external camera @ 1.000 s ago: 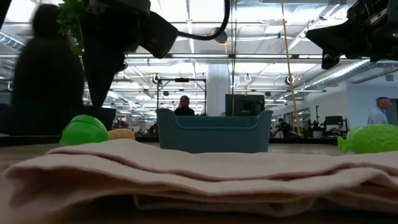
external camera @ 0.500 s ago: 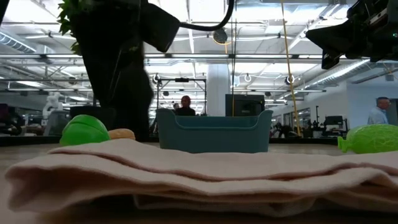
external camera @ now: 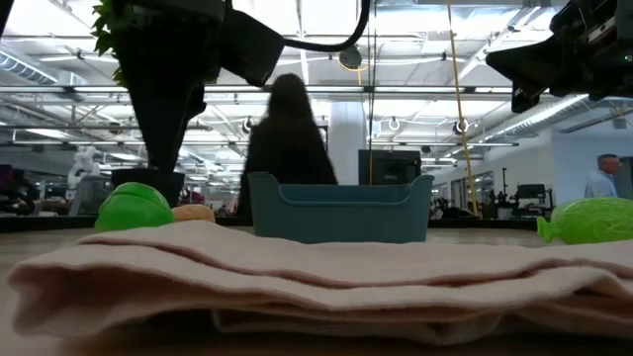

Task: Pick and placing Produce into tupperware
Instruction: Put the green pear into the blue bin

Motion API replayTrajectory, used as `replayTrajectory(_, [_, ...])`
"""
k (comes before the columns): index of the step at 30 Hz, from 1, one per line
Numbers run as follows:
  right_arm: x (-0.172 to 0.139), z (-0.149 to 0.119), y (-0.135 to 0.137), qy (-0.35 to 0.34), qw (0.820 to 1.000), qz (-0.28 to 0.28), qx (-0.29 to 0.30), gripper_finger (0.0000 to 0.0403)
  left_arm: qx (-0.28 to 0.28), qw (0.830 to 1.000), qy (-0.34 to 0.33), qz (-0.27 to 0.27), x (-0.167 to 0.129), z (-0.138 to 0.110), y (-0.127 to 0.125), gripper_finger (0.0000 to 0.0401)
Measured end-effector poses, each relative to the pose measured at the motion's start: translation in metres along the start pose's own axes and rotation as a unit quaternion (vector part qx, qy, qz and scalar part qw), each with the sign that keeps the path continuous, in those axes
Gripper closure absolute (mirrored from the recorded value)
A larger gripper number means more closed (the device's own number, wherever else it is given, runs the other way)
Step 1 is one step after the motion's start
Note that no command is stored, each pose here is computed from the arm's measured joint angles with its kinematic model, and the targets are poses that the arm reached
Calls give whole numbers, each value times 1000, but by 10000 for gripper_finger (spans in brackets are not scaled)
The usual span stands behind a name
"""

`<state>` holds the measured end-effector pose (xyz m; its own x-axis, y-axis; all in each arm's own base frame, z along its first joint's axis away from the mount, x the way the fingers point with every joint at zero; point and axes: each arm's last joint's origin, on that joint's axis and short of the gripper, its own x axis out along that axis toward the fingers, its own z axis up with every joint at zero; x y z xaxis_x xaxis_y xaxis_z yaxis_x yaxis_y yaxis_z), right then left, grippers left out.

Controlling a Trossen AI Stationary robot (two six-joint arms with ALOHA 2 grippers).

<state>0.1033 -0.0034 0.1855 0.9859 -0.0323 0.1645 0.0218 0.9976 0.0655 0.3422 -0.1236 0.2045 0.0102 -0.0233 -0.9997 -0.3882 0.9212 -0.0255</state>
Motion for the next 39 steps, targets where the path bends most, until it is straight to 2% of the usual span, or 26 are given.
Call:
replayTrajectory(11, [0,0,0,2,1000,0,0,403,5,1000,9,16,14,-6,4,77])
replayTrajectory(18, [0,0,0,3,1000,0,0,403,16,1000,2,-1,26,-6,4,77])
replayTrajectory(39, [0,-1,0,3,1000,0,1,403,36,999,13,8,59,-14,20,77])
